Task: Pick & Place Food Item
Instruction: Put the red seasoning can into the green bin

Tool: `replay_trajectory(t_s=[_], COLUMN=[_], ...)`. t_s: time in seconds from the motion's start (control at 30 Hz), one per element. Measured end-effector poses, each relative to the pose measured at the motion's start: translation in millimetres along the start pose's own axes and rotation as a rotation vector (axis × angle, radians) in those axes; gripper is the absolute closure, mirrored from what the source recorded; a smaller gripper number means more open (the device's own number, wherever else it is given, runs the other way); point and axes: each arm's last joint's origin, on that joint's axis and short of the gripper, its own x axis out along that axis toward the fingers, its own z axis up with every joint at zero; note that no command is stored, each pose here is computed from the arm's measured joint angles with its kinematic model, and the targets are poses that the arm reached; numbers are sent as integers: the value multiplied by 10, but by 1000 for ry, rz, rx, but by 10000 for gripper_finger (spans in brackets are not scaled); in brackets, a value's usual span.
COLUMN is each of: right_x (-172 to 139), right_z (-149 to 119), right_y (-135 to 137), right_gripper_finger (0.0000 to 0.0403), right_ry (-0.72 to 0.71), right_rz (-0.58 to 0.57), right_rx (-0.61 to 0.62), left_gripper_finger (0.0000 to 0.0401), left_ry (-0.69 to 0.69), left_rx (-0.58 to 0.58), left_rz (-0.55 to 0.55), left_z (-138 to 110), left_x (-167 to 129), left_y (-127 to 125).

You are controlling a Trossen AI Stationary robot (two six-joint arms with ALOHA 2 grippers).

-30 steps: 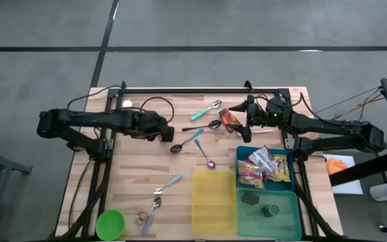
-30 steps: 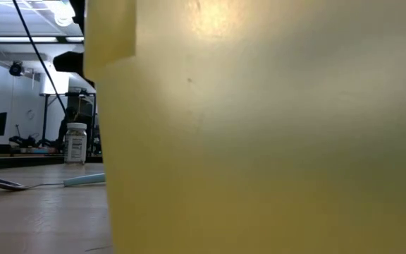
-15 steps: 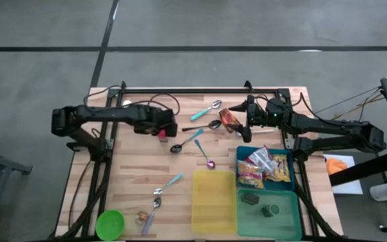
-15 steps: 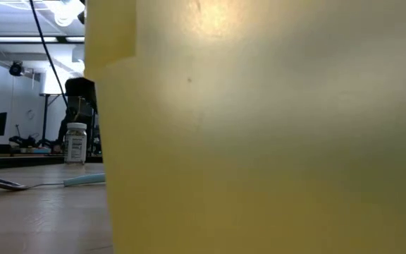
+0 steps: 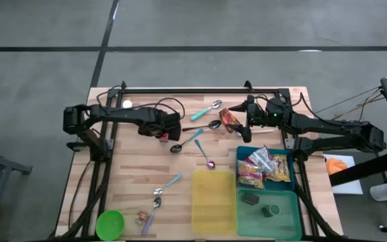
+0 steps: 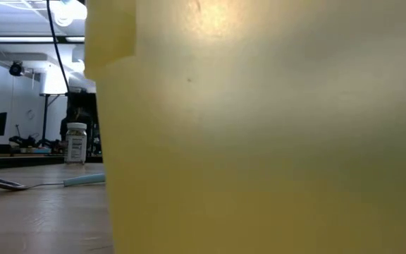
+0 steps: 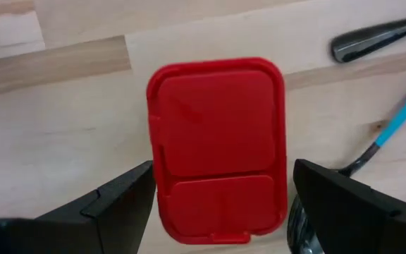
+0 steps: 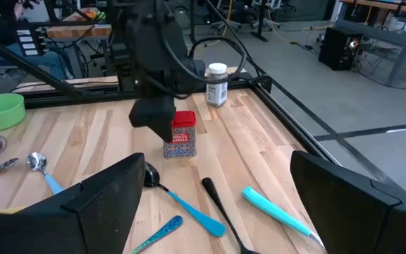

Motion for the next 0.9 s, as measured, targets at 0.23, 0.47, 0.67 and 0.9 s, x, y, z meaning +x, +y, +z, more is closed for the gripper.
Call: replay_trajectory(t_s=[0.23,0.47,0.67,0.9], right_x=[1,1,1,1], right_z=[0,0,0,0], right_y=[0,0,0,0], right_gripper_finger=[51,51,51,51], right_ry=[0,0,0,0], right_rz=[0,0,0,0], right_rx=[0,0,0,0], left_gripper_finger=[105,196,196,184], left_ry=[-9,-15,-16,-17], left_rx=[-15,-15,-15,-16], left_rz=[2,-10,-12,-16], left_z=[48,53,54,55], left_x=[46,42,42,42], left_y=[-5,-16,-17,-21])
